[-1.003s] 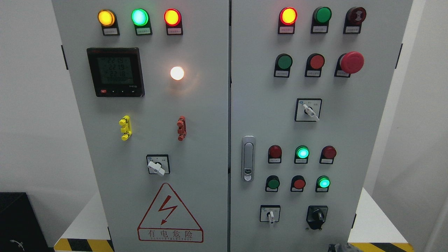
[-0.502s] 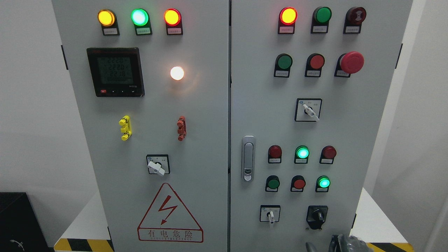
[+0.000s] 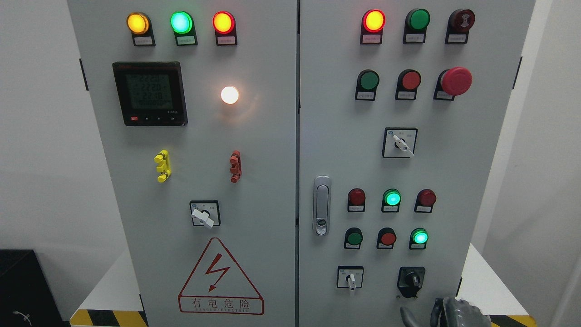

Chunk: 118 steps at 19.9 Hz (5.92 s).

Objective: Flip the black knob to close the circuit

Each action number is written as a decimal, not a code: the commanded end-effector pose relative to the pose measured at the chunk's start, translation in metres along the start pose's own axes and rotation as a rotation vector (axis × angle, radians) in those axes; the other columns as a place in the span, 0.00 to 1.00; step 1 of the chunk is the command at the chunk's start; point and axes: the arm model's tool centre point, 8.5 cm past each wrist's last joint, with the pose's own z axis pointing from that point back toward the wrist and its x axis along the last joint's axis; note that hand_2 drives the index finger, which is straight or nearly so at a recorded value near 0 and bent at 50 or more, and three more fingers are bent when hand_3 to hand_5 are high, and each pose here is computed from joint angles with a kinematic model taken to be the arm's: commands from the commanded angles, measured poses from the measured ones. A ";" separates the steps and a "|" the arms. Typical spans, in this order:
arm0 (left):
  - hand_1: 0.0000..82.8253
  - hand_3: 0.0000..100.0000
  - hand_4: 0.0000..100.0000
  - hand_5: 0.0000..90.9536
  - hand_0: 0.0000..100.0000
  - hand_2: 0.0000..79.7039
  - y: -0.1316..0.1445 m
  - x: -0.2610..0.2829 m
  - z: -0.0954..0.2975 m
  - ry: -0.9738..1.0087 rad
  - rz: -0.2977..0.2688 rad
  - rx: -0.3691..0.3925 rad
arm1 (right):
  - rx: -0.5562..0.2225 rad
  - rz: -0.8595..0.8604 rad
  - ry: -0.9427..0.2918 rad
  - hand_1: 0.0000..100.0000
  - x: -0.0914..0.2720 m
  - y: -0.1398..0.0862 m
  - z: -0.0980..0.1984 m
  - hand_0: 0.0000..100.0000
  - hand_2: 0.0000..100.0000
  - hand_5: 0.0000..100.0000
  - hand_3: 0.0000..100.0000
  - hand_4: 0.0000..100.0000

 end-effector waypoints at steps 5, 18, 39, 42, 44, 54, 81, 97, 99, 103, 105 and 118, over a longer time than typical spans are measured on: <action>0.67 0.00 0.00 0.00 0.12 0.00 -0.001 -0.008 0.002 0.025 -0.044 -0.010 | -0.040 0.013 0.004 0.18 0.012 -0.013 0.000 0.00 0.82 0.81 1.00 0.82; 0.67 0.00 0.00 0.00 0.12 0.00 -0.001 -0.008 0.002 0.025 -0.043 -0.009 | -0.056 0.019 0.007 0.18 0.021 -0.023 -0.015 0.00 0.81 0.81 1.00 0.81; 0.67 0.00 0.00 0.00 0.12 0.00 -0.001 -0.008 0.002 0.025 -0.043 -0.010 | -0.036 0.042 0.044 0.22 0.010 -0.013 -0.017 0.00 0.81 0.81 1.00 0.81; 0.67 0.00 0.00 0.00 0.12 0.00 -0.001 -0.008 0.002 0.025 -0.041 -0.009 | -0.040 0.040 0.045 0.23 0.010 -0.014 -0.017 0.00 0.81 0.81 1.00 0.81; 0.67 0.00 0.00 0.00 0.12 0.00 -0.001 -0.007 0.002 0.023 -0.043 -0.010 | -0.039 0.039 0.047 0.23 0.009 -0.014 -0.017 0.00 0.81 0.81 1.00 0.81; 0.67 0.00 0.00 0.00 0.12 0.00 -0.001 -0.007 0.002 0.023 -0.043 -0.010 | -0.054 0.023 0.058 0.24 0.008 -0.021 -0.025 0.00 0.81 0.81 0.99 0.81; 0.67 0.00 0.00 0.00 0.12 0.00 -0.001 -0.007 0.002 0.024 -0.041 -0.009 | -0.066 0.009 0.081 0.24 -0.001 -0.027 -0.025 0.00 0.81 0.81 0.99 0.81; 0.67 0.00 0.00 0.00 0.12 0.00 -0.001 -0.008 0.002 0.025 -0.041 -0.009 | -0.076 -0.013 0.083 0.24 -0.002 -0.033 -0.028 0.00 0.81 0.81 0.99 0.81; 0.67 0.00 0.00 0.00 0.12 0.00 -0.001 -0.007 0.002 0.023 -0.043 -0.010 | -0.074 -0.025 0.080 0.24 -0.002 -0.032 -0.028 0.00 0.81 0.81 0.99 0.81; 0.67 0.00 0.00 0.00 0.12 0.00 -0.001 -0.008 0.002 0.025 -0.041 -0.009 | -0.077 -0.029 0.080 0.24 -0.001 -0.033 -0.029 0.00 0.81 0.81 0.99 0.81; 0.67 0.00 0.00 0.00 0.12 0.00 -0.001 -0.008 0.002 0.025 -0.043 -0.010 | -0.077 -0.030 0.079 0.24 -0.001 -0.034 -0.029 0.00 0.81 0.81 0.99 0.81; 0.67 0.00 0.00 0.00 0.12 0.00 -0.001 -0.007 0.002 0.023 -0.043 -0.010 | -0.067 -0.048 0.062 0.24 0.004 -0.032 -0.027 0.00 0.80 0.81 0.99 0.81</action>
